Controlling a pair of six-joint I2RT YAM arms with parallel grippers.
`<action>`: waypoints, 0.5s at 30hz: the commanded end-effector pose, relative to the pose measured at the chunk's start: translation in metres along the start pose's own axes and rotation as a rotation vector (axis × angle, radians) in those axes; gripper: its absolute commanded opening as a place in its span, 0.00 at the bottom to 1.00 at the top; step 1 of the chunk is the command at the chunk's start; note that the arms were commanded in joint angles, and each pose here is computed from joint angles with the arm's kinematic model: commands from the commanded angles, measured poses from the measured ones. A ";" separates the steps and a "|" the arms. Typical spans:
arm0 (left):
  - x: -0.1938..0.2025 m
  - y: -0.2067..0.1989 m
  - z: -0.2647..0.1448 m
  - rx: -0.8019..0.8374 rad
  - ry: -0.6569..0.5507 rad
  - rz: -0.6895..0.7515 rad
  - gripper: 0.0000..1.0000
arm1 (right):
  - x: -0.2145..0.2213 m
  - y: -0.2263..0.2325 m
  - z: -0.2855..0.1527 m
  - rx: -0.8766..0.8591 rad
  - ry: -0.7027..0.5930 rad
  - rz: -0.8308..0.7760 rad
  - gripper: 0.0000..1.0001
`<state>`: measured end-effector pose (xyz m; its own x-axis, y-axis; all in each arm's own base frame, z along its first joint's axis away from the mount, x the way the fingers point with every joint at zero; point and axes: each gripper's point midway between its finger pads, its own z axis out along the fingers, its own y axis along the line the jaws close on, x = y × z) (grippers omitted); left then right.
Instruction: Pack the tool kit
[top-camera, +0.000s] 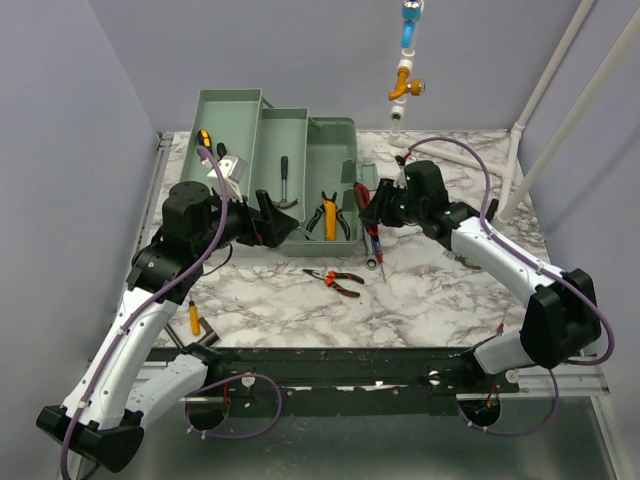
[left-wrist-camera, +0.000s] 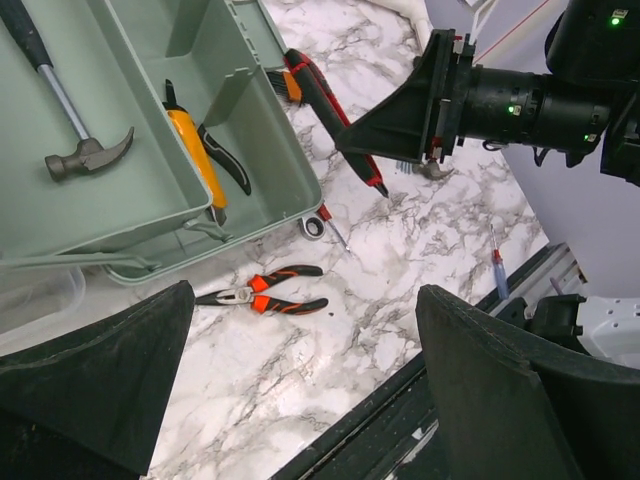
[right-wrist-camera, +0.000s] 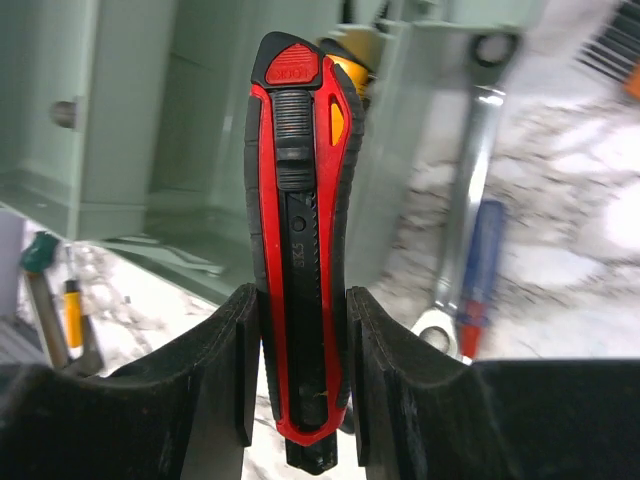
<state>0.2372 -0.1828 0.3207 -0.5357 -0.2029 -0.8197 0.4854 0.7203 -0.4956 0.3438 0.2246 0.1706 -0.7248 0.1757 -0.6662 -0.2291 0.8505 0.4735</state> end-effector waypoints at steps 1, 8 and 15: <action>-0.006 0.007 -0.007 -0.057 -0.047 -0.011 0.95 | -0.012 0.056 0.018 -0.145 0.001 -0.007 0.29; 0.002 0.032 -0.033 -0.204 -0.071 0.068 0.96 | 0.007 0.070 0.071 -0.057 0.048 -0.005 0.30; 0.033 0.057 -0.044 -0.288 -0.043 0.071 0.96 | 0.020 0.059 0.112 0.075 0.061 -0.019 0.35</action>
<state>0.2224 -0.1352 0.3145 -0.4342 -0.2039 -0.8775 0.3720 0.8465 -0.3807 0.3673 0.3342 0.1240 -0.7926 0.0931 -0.6026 -0.2571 0.8451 0.4687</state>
